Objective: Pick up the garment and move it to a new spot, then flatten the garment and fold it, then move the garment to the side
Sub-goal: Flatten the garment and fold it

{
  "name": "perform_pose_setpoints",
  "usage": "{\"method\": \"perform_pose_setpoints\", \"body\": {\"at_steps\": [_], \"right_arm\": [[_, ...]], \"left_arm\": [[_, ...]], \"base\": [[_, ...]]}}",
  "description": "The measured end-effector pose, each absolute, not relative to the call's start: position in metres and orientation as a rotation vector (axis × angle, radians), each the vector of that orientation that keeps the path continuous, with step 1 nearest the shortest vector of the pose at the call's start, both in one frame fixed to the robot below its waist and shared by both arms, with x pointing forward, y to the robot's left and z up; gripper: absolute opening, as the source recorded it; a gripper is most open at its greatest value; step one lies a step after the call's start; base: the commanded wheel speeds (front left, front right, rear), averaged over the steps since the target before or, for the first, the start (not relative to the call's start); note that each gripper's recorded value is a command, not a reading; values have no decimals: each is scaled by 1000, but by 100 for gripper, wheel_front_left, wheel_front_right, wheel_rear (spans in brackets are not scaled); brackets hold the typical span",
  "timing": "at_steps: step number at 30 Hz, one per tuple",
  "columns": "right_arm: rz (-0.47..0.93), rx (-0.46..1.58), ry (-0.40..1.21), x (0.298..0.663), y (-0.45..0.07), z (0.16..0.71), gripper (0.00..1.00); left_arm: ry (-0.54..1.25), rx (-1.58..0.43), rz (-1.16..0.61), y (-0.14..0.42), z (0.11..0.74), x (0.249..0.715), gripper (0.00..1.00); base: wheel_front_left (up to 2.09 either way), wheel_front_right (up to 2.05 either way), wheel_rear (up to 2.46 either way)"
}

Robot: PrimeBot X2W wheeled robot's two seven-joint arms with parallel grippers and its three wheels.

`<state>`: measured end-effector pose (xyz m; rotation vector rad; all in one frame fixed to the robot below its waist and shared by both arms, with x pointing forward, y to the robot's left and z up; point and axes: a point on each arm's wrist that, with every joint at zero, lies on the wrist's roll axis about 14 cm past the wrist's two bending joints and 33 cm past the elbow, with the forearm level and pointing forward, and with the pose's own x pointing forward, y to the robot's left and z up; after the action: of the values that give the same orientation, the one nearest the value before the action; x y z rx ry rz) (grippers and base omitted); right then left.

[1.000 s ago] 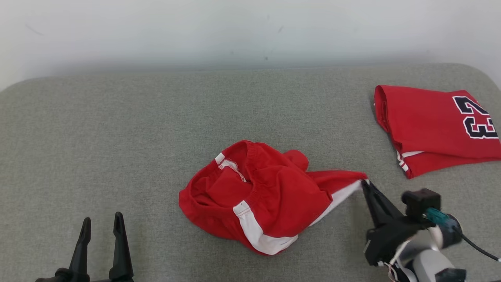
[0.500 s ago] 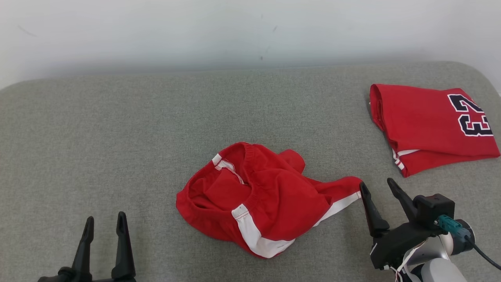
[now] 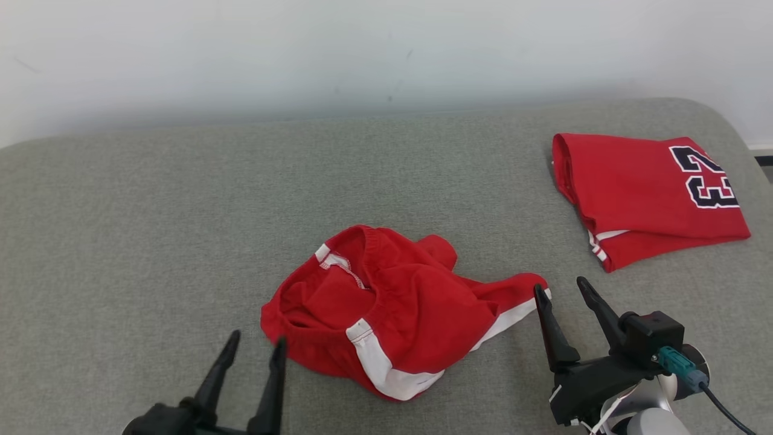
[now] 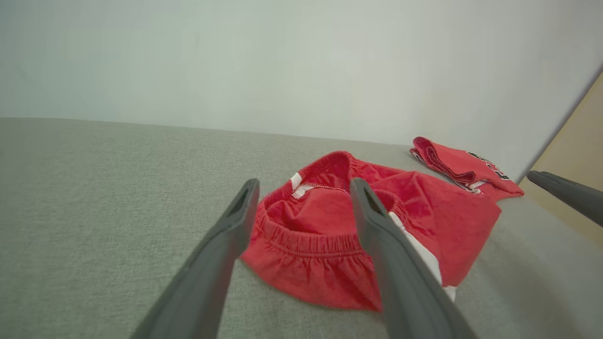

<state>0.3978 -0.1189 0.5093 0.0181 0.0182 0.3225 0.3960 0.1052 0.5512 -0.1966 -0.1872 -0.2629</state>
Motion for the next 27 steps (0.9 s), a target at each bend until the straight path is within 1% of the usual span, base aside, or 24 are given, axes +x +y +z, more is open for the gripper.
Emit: {"method": "perform_pose_setpoints", "body": {"at_steps": [8, 15, 27], "right_arm": [[299, 36, 11, 393, -123, 508, 100], [256, 50, 5, 392, -134, 505, 100], [198, 56, 18, 390, -151, 496, 100]], "left_arm": [[-110, -162, -459, 55, 543, 405, 100], [-40, -123, -589, 22, 533, 412, 100], [81, -39, -713, -7, 507, 419, 100]], "base": [[0, 0, 0], [0, 0, 0], [0, 0, 0]]}}
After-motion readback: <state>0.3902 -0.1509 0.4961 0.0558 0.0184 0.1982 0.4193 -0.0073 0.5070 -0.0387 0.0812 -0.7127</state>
